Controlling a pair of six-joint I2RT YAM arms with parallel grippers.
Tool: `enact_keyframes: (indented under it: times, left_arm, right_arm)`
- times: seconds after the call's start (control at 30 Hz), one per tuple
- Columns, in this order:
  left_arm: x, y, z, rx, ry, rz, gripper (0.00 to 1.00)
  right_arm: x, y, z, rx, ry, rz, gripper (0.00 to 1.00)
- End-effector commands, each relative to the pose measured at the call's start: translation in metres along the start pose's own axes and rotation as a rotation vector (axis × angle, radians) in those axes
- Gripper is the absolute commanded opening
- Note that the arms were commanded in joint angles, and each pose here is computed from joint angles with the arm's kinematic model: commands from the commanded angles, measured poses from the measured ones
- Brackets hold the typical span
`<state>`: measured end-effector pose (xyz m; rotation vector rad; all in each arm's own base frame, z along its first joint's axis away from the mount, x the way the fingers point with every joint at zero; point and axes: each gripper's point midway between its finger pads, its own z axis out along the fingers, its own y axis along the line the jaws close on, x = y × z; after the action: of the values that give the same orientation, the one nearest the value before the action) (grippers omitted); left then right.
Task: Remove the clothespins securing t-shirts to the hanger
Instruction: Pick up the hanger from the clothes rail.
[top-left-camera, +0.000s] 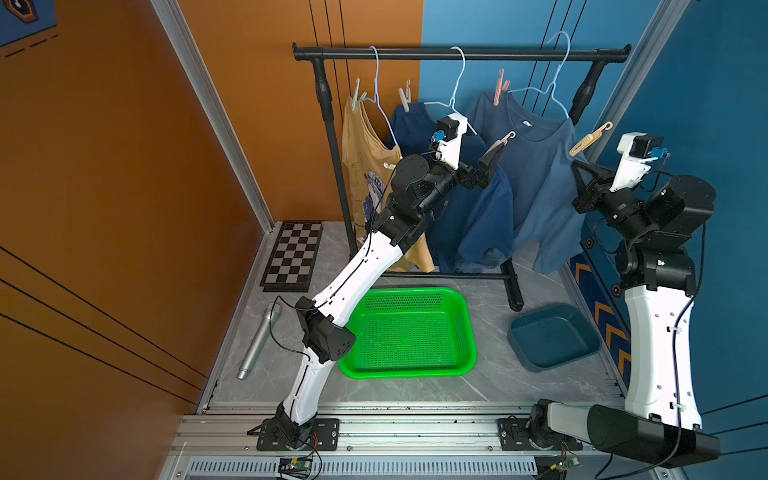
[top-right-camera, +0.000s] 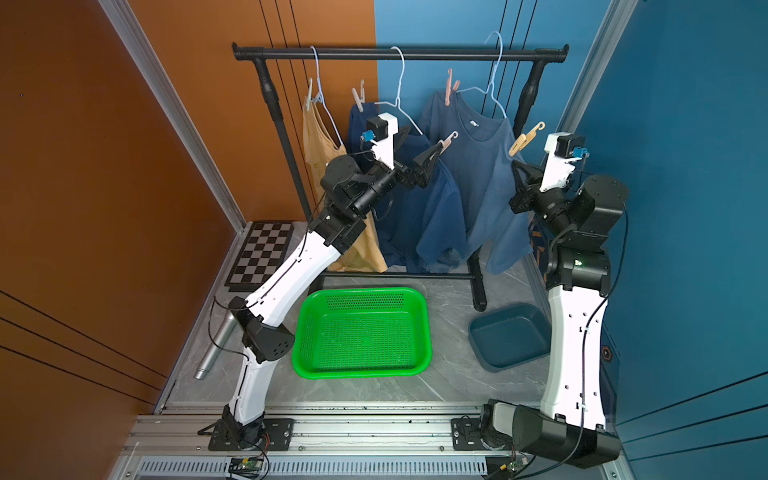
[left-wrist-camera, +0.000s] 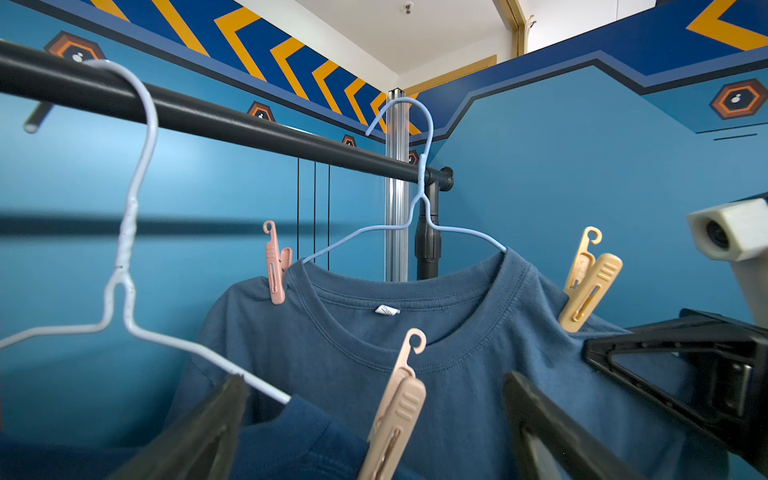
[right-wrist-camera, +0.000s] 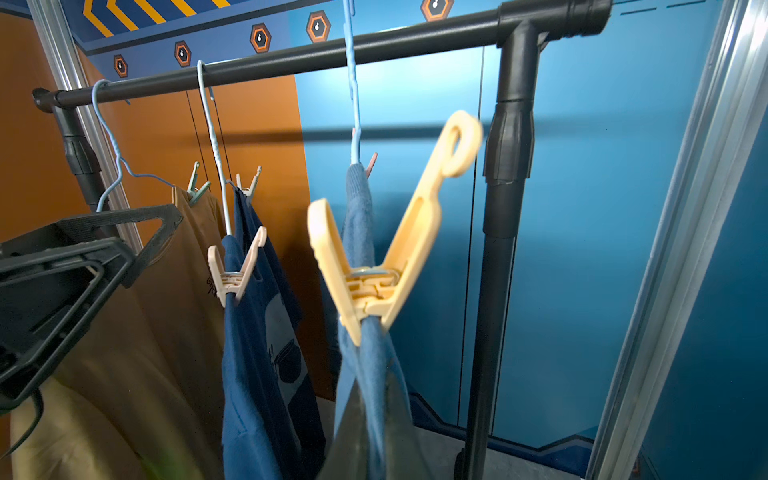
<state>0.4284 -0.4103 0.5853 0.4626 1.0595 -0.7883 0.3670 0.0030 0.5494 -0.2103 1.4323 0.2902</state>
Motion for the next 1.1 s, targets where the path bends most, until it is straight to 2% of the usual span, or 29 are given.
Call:
enact_keyframes:
  times: [0.0, 0.3, 0.7, 0.93, 1.07]
  left_arm:
    - [-0.033, -0.006, -0.01, 0.033, -0.046, -0.009, 0.98]
    - [-0.026, -0.016, -0.013, 0.061, -0.015, -0.022, 0.98]
    - [-0.012, -0.048, -0.025, 0.121, 0.045, -0.03, 0.98]
    - [-0.003, -0.065, -0.039, 0.141, 0.074, -0.051, 0.98]
    - [0.002, -0.069, -0.053, 0.141, 0.099, -0.06, 0.98]
  right_arm:
    - [-0.029, 0.016, -0.021, -0.023, -0.11, -0.05, 0.0]
    - [-0.013, 0.019, -0.036, -0.009, -0.092, -0.031, 0.0]
    - [0.033, 0.025, -0.068, 0.032, -0.048, -0.006, 0.0]
    - [0.039, 0.034, -0.088, 0.05, -0.06, 0.0, 0.0]
    - [0.032, 0.035, -0.105, 0.112, -0.085, -0.009, 0.0]
